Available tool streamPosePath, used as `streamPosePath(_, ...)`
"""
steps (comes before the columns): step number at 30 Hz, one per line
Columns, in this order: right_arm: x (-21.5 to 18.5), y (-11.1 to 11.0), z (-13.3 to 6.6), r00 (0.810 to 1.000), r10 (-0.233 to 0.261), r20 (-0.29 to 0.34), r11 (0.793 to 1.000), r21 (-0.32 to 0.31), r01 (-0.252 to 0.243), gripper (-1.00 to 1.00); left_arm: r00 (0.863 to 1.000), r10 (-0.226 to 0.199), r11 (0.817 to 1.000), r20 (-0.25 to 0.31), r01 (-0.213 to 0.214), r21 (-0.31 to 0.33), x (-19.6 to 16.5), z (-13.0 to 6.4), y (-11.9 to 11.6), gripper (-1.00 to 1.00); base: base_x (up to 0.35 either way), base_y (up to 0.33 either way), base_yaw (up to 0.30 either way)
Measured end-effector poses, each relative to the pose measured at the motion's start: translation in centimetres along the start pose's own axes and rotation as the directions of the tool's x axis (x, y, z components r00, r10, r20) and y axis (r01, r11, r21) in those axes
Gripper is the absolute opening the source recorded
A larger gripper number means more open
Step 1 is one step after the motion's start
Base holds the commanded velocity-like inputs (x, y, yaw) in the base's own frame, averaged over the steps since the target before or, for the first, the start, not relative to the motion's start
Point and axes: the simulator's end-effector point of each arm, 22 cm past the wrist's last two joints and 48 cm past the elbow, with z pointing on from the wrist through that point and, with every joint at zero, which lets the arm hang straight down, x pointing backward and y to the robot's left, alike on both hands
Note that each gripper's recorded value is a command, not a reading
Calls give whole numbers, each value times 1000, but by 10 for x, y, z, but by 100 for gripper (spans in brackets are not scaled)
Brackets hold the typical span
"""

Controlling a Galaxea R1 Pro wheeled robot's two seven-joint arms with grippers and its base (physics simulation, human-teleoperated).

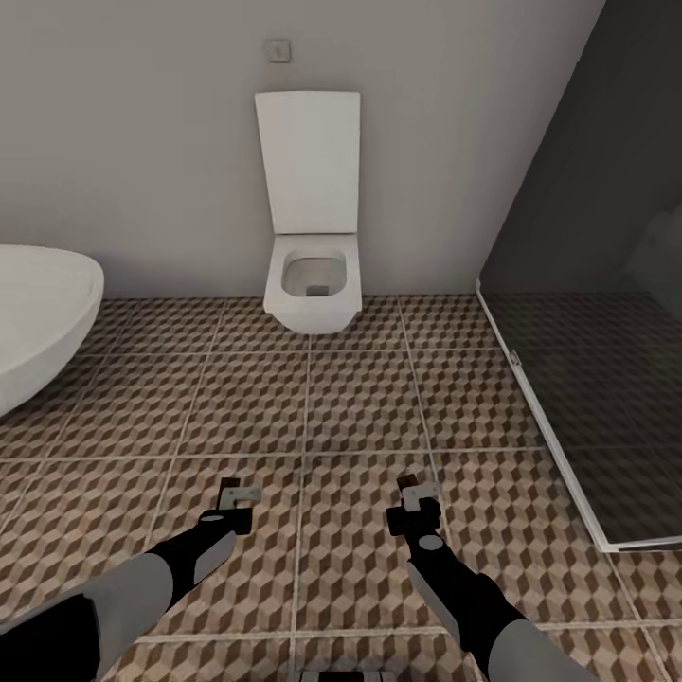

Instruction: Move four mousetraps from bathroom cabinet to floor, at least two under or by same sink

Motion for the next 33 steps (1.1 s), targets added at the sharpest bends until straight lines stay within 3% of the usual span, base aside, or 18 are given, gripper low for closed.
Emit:
streamPosePath(26,59,10,47,999,0,-37,1000,-6,0,-100,999,6,1000,-36,-6,0,47,59,-9,-100,0,0,0)
streamPosePath(29,61,9,50,1000,-1,-30,1000,-6,1,-100,999,8,1000,-34,-8,0,49,63,-10,-100,0,0,0)
streamPosePath(33,49,9,51,999,14,29,1000,-22,-13,-100,1000,0,1000,-1,0,4,42,63,-11,-100,0,0,0)
